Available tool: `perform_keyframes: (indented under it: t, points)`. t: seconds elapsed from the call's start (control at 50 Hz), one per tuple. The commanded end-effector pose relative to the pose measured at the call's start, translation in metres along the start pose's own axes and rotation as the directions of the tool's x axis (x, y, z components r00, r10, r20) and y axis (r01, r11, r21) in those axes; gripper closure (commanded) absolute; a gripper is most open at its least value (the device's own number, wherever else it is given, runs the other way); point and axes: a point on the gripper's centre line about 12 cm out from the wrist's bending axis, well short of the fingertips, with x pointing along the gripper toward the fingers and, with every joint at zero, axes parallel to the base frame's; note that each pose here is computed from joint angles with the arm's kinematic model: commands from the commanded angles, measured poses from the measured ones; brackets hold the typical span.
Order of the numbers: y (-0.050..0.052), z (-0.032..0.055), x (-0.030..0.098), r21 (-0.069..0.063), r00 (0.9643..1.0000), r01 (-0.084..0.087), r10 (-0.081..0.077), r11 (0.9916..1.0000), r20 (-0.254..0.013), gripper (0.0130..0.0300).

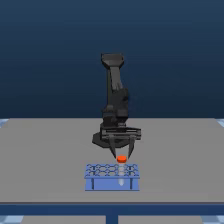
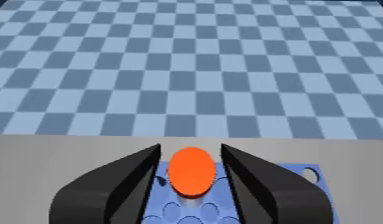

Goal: Pick up the centrifuge tube on the rack

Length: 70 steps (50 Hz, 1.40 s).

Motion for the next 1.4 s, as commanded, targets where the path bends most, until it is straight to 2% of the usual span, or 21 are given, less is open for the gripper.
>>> perform_keyframes:
  t: [0.02,0.46,0.84,0.86,1.4]
  points:
    - [0.0,-0.0028,0.002,0.015,1.0,0.004,-0.004,0.99988,0.007,0.013]
    - [0.0,-0.0154,0.009,0.015,1.0,0.004,-0.004,0.99988,0.007,0.013]
    - [0.0,-0.0169,0.01,0.015,1.0,0.004,-0.004,0.99988,0.007,0.013]
    - [0.0,-0.0169,0.01,0.015,1.0,0.004,-0.004,0.99988,0.007,0.03]
    - [0.0,-0.0161,0.01,0.015,1.0,0.004,-0.004,0.99988,0.007,0.03]
